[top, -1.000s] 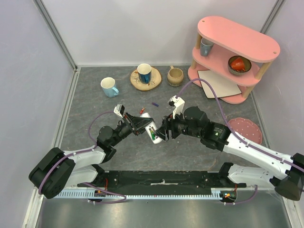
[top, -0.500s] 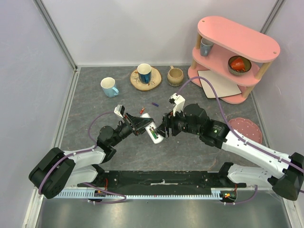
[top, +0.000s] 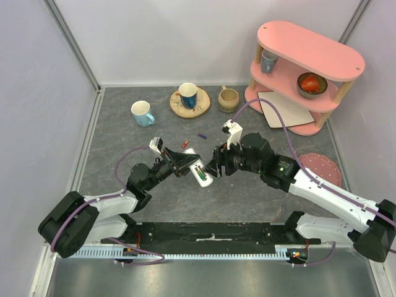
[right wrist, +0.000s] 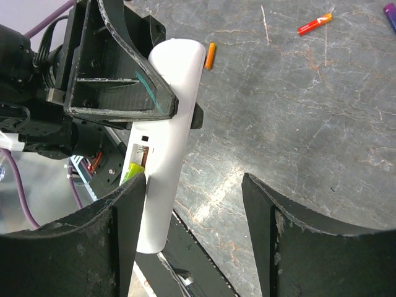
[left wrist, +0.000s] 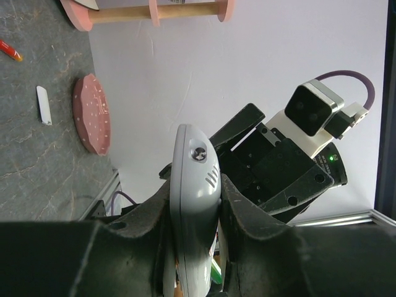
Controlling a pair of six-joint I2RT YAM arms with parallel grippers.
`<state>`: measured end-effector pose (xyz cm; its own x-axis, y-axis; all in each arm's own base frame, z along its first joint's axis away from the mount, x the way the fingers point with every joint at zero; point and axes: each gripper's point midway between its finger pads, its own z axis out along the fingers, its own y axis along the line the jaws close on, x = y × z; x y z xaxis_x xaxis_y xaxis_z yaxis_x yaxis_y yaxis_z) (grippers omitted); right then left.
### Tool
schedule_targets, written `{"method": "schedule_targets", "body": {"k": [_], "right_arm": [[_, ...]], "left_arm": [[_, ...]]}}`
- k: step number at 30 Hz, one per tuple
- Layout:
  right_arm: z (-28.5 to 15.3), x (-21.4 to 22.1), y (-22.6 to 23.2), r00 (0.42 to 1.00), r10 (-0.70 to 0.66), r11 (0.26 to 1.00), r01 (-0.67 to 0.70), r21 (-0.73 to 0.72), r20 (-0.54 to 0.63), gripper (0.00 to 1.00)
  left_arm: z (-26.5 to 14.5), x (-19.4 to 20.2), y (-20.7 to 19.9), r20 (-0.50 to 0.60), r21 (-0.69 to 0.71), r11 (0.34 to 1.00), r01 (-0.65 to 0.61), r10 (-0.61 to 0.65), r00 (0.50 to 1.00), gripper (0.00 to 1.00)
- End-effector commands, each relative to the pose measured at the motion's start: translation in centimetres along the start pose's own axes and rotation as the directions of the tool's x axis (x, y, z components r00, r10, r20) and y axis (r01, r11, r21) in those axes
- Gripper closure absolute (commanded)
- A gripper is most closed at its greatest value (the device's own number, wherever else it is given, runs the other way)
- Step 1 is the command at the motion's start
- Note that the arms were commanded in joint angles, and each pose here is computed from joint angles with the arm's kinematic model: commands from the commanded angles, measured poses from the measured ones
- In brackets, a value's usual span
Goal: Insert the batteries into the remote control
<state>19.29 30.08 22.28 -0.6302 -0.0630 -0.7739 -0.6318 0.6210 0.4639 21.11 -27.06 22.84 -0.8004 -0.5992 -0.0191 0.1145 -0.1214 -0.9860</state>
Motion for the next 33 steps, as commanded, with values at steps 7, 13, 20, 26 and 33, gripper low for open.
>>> {"method": "schedule_targets", "body": {"k": [7,13,20,26,33], "right_arm": [[-4.4,-3.0,1.7,0.984,-0.042,0.995,0.056,-0.077,0.172,0.28],[-5.0,-1.1,3.2,0.985,-0.066,0.975,0.097,-0.199,0.161,0.29],[-4.4,0.5,3.7,0.989,-0.103,0.959,0.126,-0.255,0.102,0.29],[-3.8,0.7,3.7,0.991,-0.106,0.956,0.124,-0.266,0.082,0.28],[-2.9,1.3,3.4,0.993,-0.111,0.957,0.119,-0.265,0.043,0.28]], "left_arm": [[0.1,0.4,-1.4,-0.019,0.063,0.997,-0.033,0.034,0.999,0.98],[0.0,0.5,-1.4,-0.028,0.063,0.997,-0.033,0.034,0.999,0.98],[0.2,0.8,-1.8,-0.048,0.069,0.997,-0.043,0.047,0.998,0.98],[0.3,1.0,-1.9,-0.063,0.071,0.996,-0.048,0.053,0.997,0.98],[0.3,1.3,-2.1,-0.081,0.077,0.996,-0.053,0.059,0.995,0.98]]}}
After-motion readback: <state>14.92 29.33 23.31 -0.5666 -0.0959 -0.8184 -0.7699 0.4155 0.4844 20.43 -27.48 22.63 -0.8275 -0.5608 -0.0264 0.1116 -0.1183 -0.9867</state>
